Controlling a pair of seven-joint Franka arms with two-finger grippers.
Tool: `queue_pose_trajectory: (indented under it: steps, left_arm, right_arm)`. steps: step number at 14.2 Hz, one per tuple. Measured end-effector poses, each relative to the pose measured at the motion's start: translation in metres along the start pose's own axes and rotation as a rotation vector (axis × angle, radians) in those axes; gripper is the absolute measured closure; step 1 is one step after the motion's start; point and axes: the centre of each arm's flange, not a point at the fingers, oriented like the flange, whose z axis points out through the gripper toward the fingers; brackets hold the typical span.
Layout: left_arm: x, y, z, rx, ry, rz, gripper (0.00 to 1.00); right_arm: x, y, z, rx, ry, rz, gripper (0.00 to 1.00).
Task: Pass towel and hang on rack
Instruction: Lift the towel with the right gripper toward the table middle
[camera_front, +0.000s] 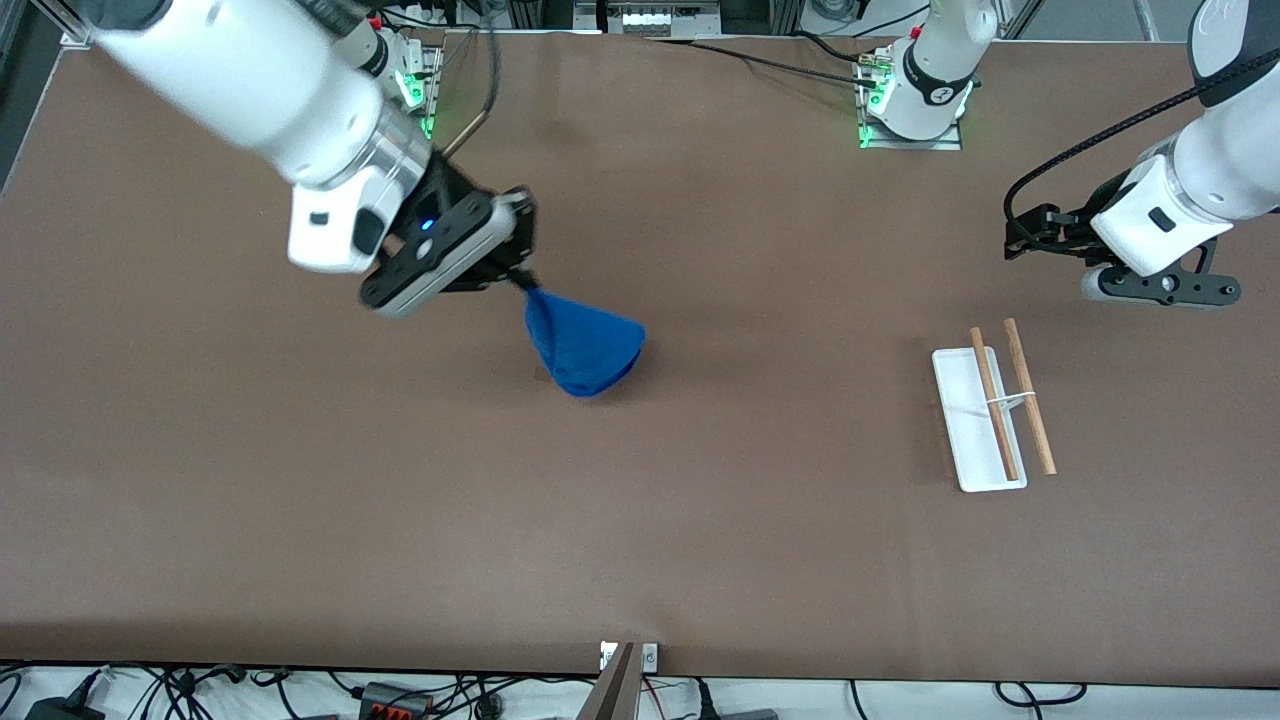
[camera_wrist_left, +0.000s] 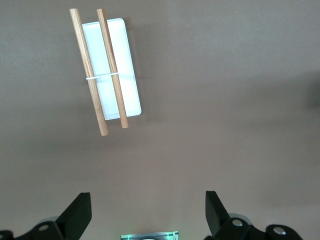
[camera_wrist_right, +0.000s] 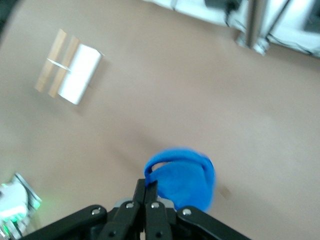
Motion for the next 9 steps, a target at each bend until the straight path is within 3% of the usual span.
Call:
queue_pose_trajectory:
  steps: [4,7,9]
  left_arm:
    - [0.001,0.005,-0.008,-0.048,0.015,0.001,0.0]
    - [0.01,-0.006,0.001,-0.061,-0.001,-0.002,0.0]
    - [0.022,-0.019,0.012,-0.072,-0.01,0.064,0.0]
  right_arm:
    - [0.006,-0.064,0.032,0.082,0.092,0.006,0.98]
    - [0.005,-0.103,0.062,0.141,0.123,0.046,0.98]
    - [0.004,-0.118,0.077,0.168,0.142,0.05,0.98]
